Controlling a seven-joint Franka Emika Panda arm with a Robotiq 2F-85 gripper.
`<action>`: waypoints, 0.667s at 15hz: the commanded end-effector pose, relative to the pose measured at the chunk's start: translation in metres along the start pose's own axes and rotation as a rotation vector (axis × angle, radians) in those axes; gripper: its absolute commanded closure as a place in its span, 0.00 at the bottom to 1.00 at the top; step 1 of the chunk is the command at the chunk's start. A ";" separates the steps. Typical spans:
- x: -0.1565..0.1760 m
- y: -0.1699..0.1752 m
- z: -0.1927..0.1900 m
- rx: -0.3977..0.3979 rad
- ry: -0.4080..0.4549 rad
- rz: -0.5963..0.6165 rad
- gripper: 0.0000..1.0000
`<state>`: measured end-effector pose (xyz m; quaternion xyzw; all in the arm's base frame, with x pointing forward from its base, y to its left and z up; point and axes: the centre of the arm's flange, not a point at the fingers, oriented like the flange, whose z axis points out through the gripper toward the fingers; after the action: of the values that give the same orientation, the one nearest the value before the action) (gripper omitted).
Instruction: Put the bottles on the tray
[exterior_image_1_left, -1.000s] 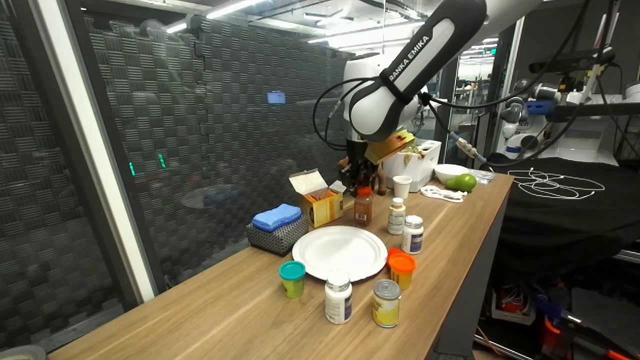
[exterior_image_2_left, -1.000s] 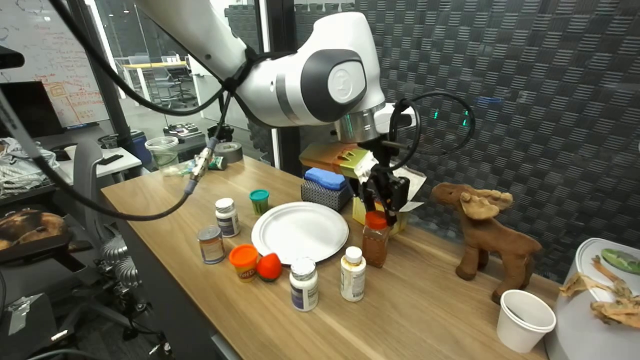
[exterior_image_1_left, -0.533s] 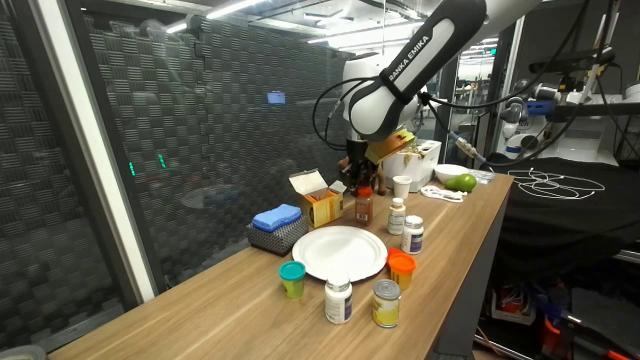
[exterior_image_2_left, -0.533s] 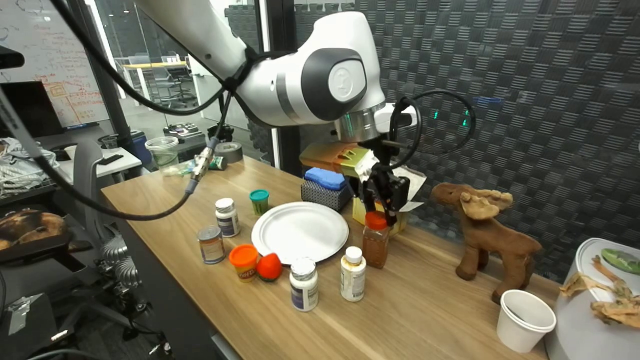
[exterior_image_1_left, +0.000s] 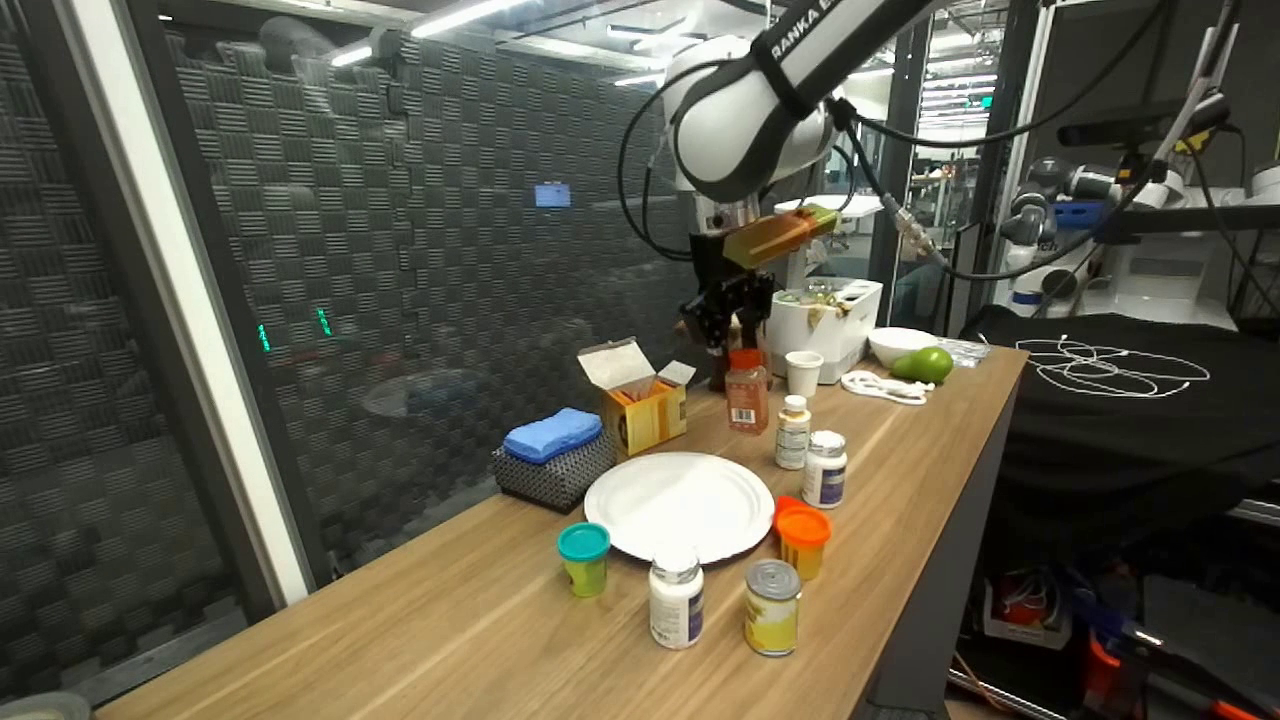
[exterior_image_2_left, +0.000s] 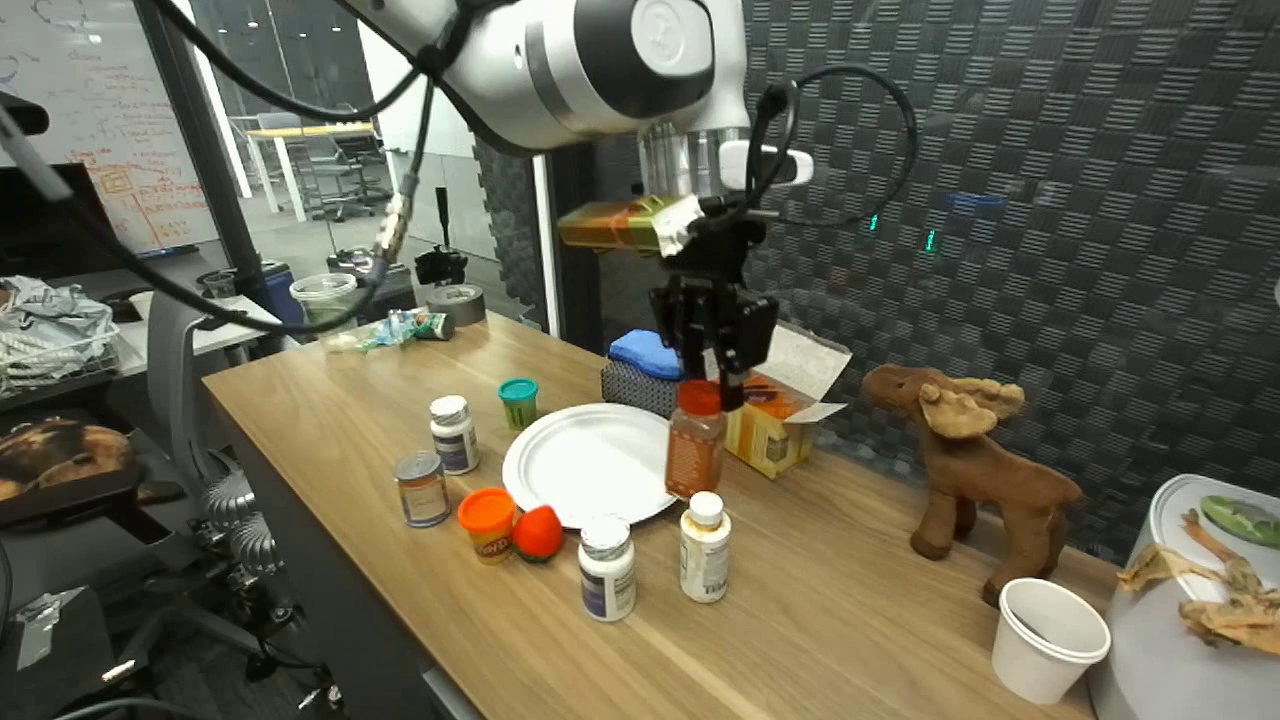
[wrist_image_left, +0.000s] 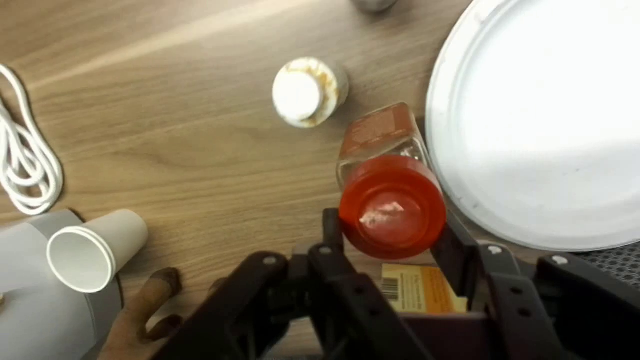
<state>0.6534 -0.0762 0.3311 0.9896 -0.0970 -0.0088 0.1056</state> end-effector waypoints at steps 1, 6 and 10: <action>-0.029 -0.031 -0.048 0.090 -0.078 -0.023 0.77; -0.057 -0.106 -0.027 0.179 -0.069 -0.062 0.77; -0.063 -0.147 0.003 0.179 0.018 -0.068 0.77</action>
<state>0.6227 0.0575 0.3125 0.9976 -0.0582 -0.0312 0.0215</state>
